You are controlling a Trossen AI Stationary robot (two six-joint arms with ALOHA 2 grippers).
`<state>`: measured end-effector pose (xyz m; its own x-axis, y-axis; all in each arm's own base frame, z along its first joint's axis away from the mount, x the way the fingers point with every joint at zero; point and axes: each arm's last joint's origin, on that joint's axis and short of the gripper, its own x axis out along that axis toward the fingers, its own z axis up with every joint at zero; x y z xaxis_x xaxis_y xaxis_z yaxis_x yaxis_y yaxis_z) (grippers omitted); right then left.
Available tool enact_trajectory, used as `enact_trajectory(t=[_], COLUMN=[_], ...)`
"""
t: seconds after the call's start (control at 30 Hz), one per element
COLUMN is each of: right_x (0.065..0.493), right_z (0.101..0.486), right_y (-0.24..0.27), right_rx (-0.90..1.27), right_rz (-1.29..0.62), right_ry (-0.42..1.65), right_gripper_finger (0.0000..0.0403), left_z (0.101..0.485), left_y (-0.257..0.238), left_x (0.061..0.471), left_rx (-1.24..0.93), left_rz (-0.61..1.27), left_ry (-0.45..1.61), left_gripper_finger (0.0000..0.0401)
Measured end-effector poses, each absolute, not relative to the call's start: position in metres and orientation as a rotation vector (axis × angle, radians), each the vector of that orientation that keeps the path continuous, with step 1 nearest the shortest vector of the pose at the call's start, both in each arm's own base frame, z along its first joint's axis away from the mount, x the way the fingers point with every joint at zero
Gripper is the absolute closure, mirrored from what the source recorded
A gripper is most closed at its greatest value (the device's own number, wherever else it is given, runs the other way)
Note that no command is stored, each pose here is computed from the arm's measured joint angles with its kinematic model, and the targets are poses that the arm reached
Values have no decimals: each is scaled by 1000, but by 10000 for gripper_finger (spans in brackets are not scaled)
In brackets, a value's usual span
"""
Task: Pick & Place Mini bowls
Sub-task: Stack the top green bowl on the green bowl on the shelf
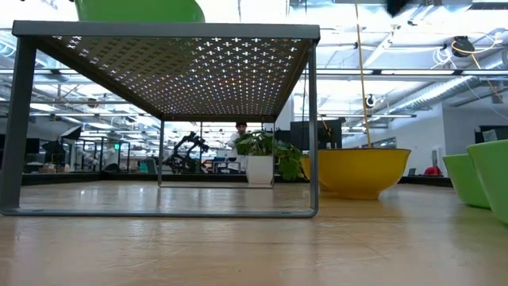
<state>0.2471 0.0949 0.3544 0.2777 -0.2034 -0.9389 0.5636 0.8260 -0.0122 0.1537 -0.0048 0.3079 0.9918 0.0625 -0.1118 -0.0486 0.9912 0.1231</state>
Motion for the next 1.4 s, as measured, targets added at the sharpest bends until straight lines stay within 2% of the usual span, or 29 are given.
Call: enact_trajectory(t=[0.13, 0.4, 0.63, 0.8, 0.93, 1.4], right_x=[225, 195, 165, 159, 158, 150], right_z=[332, 277, 233, 208, 196, 181], right_y=[100, 106, 97, 96, 97, 92], right_rx=[416, 517, 536, 636, 699, 690], right_rz=[-657, -609, -684, -609, -544, -602], right_ry=[1263, 1274, 1294, 1287, 1283, 1309], right_gripper_finger=[214, 215, 222, 221, 224, 232], left_z=[307, 301, 299, 298, 298, 297], left_y=[-5, -5, -6, -6, -6, -6], left_x=[156, 166, 173, 173, 173, 173], left_rx=[128, 143, 145, 146, 137, 128], left_rz=[55, 52, 51, 51, 52, 52], left_ry=[125, 163, 168, 169, 169, 182], left_gripper_finger=[222, 221, 222, 222, 222, 222])
